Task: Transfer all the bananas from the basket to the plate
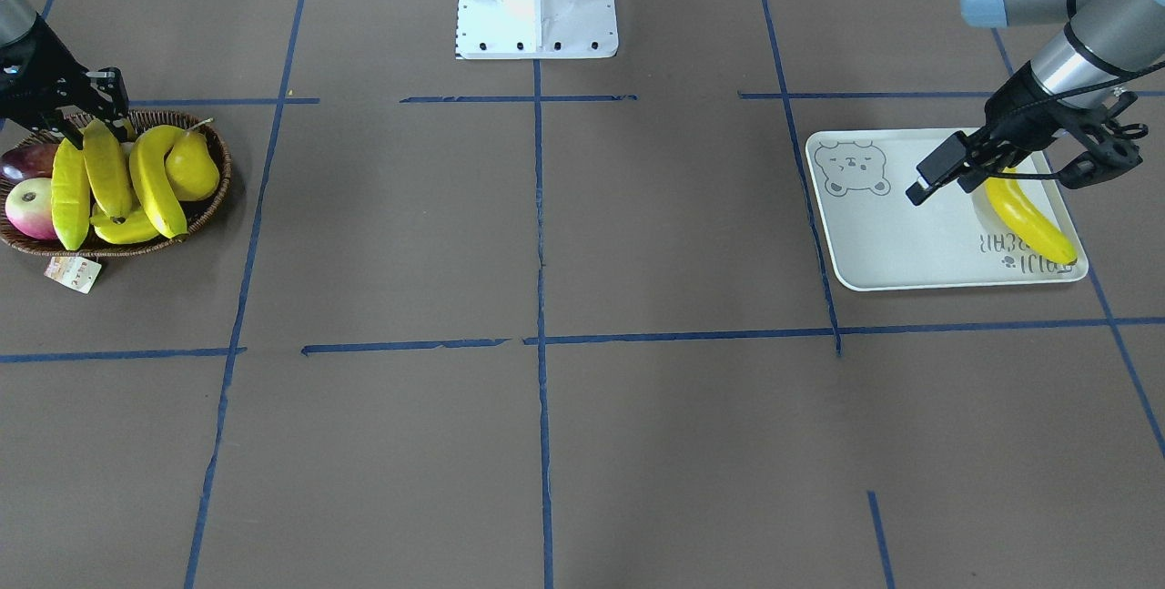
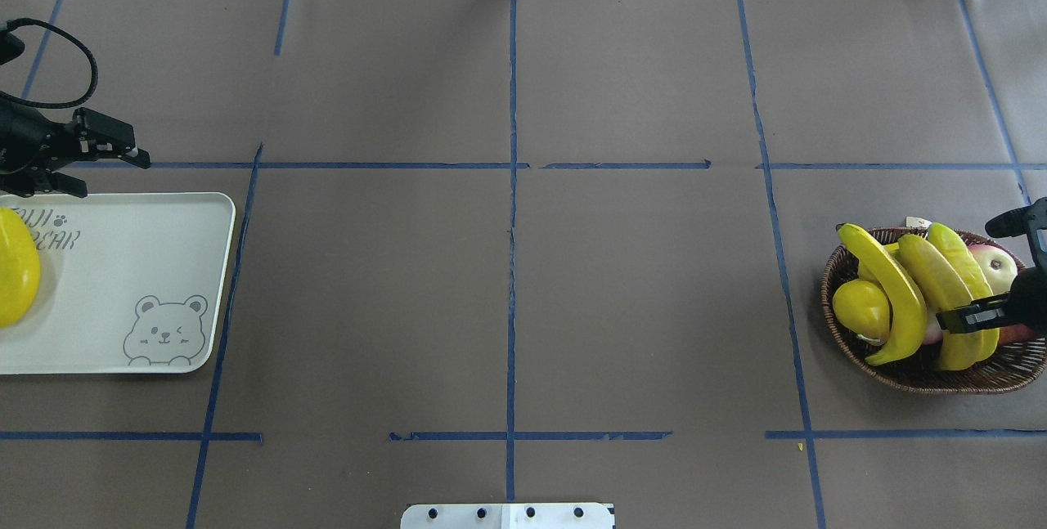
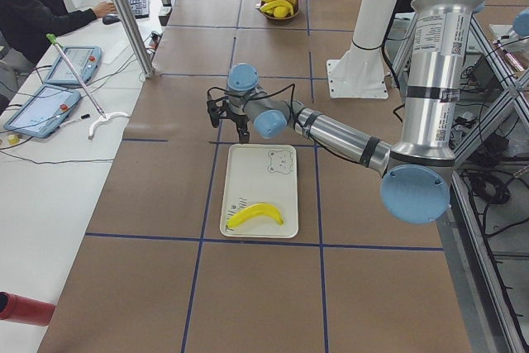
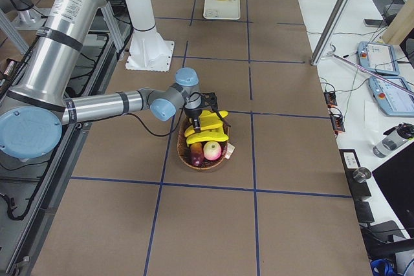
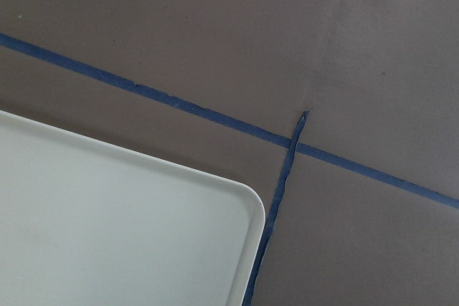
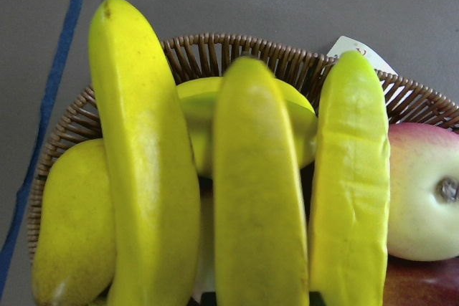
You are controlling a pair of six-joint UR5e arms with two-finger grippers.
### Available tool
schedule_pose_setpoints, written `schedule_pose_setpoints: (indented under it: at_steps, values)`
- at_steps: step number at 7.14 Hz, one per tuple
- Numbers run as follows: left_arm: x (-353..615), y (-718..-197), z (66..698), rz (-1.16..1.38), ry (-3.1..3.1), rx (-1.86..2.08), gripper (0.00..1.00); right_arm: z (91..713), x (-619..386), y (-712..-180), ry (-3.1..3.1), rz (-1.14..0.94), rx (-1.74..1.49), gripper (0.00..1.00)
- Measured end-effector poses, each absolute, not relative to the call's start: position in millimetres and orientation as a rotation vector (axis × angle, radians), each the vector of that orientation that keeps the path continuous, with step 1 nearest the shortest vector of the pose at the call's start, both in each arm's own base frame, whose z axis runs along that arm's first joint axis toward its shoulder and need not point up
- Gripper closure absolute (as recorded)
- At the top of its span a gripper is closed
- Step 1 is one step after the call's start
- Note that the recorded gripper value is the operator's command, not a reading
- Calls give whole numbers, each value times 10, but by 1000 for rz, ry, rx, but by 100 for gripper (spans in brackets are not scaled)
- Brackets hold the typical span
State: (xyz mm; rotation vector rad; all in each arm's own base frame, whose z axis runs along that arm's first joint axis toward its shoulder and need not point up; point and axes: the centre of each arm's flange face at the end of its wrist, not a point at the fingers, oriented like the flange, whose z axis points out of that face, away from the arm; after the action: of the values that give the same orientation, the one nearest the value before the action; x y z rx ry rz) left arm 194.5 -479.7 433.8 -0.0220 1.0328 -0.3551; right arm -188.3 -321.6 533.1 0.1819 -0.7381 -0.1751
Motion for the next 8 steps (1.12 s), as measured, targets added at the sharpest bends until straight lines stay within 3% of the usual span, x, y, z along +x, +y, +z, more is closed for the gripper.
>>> schedule_pose_setpoints:
  at_steps: [4, 8]
  values:
    - [1953, -4796, 4325, -354, 1035, -22, 0, 5183, -1623, -3321, -775, -129, 207, 99]
    - [1967, -4795, 4298, -365, 1039, -30, 0, 4553, -867, -3563, -1099, -51, 165, 100]
